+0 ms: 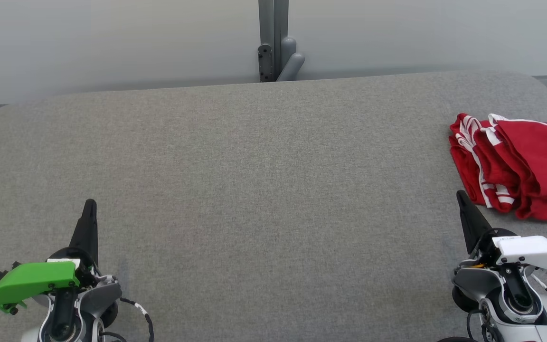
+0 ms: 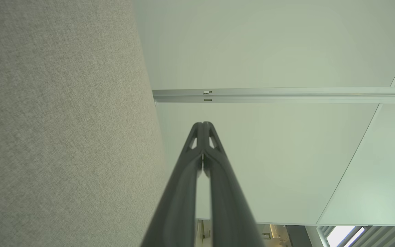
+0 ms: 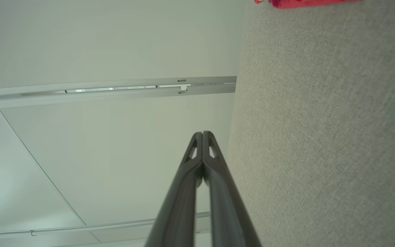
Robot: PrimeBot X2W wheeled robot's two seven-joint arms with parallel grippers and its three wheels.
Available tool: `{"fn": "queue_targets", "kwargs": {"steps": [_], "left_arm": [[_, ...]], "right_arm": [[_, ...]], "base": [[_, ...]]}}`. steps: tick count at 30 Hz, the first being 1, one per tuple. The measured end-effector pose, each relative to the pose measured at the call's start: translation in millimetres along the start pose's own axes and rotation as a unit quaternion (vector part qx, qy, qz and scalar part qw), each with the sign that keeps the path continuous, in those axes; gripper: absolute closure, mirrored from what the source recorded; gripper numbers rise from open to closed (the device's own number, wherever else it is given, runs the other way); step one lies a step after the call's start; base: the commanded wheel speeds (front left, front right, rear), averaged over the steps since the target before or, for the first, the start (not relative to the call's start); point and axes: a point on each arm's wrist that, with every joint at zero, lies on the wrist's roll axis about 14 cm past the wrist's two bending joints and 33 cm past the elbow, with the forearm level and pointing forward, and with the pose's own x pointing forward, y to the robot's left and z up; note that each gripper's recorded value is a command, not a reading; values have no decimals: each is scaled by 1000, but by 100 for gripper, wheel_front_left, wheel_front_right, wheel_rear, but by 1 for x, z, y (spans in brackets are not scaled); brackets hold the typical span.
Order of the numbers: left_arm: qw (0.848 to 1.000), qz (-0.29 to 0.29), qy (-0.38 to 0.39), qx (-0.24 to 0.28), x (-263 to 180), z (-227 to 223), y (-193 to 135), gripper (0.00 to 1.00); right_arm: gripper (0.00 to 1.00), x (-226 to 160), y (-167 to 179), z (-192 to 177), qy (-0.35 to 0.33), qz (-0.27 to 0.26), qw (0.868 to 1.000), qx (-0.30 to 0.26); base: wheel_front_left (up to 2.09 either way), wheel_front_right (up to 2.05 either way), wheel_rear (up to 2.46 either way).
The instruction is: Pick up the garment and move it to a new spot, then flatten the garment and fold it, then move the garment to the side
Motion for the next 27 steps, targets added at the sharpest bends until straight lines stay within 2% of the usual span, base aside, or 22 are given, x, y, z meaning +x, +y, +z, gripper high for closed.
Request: {"fn": "queue_targets", "kwargs": {"steps": [27], "left_arm": [[1000, 0, 0, 0, 0, 0, 0, 100]], "right_arm": [[100, 0, 0, 0, 1, 0, 1000, 0]], "base": [[0, 0, 0]]}}
